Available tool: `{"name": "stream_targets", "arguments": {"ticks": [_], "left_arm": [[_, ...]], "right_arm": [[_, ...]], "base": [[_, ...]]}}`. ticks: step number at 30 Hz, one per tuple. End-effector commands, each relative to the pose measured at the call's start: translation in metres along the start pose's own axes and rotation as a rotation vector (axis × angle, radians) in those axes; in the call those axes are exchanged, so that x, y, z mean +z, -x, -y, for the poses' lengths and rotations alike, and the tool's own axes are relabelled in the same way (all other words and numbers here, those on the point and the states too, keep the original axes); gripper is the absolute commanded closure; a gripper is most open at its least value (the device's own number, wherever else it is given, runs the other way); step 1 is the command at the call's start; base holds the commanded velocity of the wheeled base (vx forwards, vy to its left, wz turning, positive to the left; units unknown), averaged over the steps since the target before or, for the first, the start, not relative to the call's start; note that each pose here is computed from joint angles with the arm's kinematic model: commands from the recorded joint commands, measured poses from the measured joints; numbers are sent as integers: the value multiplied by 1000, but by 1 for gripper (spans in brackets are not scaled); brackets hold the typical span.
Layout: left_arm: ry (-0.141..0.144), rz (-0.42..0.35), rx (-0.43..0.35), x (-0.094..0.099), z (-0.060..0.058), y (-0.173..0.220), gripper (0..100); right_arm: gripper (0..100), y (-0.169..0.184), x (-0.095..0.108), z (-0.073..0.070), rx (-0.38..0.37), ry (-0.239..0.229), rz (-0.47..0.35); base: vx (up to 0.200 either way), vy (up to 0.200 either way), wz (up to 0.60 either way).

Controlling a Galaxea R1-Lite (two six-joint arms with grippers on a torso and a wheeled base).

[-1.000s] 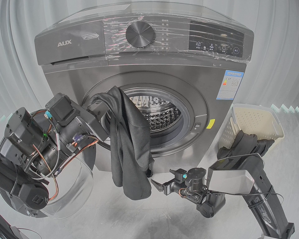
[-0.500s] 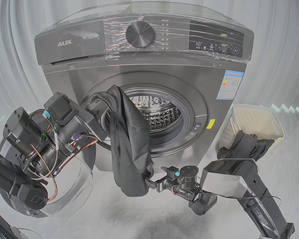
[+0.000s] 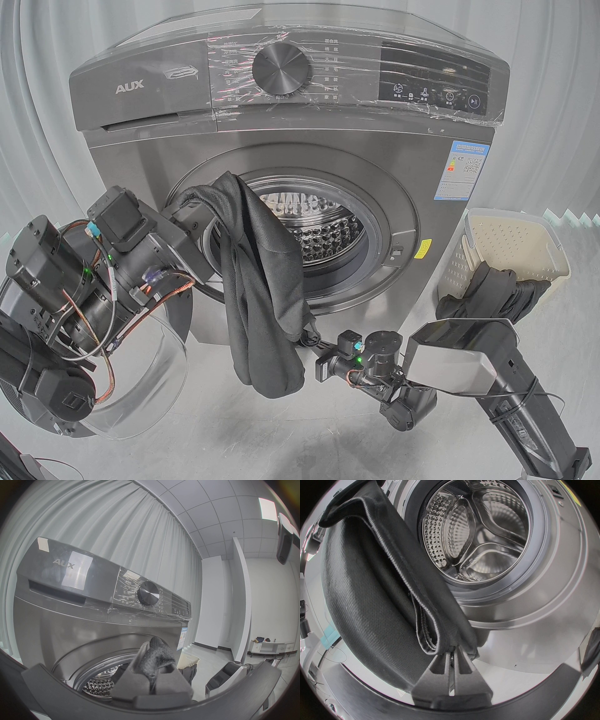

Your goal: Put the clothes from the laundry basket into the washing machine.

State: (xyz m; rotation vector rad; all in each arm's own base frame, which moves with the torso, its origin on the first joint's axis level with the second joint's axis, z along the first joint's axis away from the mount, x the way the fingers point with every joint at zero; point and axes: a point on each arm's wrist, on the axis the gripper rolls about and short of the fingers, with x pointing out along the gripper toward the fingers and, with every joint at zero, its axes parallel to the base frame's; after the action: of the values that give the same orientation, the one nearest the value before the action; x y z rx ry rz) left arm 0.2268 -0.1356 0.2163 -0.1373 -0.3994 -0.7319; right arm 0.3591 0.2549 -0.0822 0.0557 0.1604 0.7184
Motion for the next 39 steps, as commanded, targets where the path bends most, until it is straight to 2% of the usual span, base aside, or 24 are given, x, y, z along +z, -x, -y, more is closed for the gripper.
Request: {"name": "stream_targets", "arguments": {"ticks": [1, 7, 10, 11, 17, 20, 22, 23, 24, 25, 28, 30, 31, 34, 39], "left_arm": [[0, -5, 5, -1, -1, 1, 100], [9, -12, 7, -3, -2, 1, 100], [9, -12, 7, -3, -2, 1, 100], [14, -20, 10, -5, -2, 2, 100], [20, -72, 30, -17, -8, 7, 100], [28, -118, 48, -31, -10, 7, 100], [35, -174, 63, -47, -14, 8, 100], [36, -179, 63, -48, -14, 8, 100], [44, -243, 72, -65, -15, 12, 100], [47, -255, 75, -68, -16, 13, 100], [70, -353, 82, -93, -15, 19, 100], [70, -358, 84, -95, -15, 20, 100], [82, -425, 114, -112, -16, 25, 100], [89, -464, 129, -126, -19, 26, 100], [97, -526, 145, -140, -21, 34, 100]], "right_arm": [[100, 20, 33, 10, -34, -5, 18], [100, 57, 84, 19, -81, -4, 54], [100, 57, 84, 19, -81, -4, 54], [100, 84, 108, 16, -88, -4, 61], [100, 126, 127, 5, -87, -17, 43], [100, 139, 133, 2, -85, -21, 40], [100, 150, 145, -2, -78, -23, 70], [100, 151, 146, -2, -79, -23, 71], [100, 162, 150, -5, -76, -23, 73], [100, 165, 150, -6, -74, -22, 72], [100, 187, 161, -18, -51, -23, 91], [100, 188, 161, -19, -49, -23, 91], [100, 201, 169, -30, -16, -40, 114], [100, 204, 172, -30, -14, -72, 125], [100, 202, 169, -27, -24, -85, 117]], "base": [[0, 0, 0], [0, 0, 0], [0, 0, 0], [0, 0, 0], [0, 0, 0], [0, 0, 0], [0, 0, 0], [0, 0, 0], [0, 0, 0], [0, 0, 0], [0, 0, 0], [0, 0, 0], [0, 0, 0], [0, 0, 0], [0, 0, 0]]}}
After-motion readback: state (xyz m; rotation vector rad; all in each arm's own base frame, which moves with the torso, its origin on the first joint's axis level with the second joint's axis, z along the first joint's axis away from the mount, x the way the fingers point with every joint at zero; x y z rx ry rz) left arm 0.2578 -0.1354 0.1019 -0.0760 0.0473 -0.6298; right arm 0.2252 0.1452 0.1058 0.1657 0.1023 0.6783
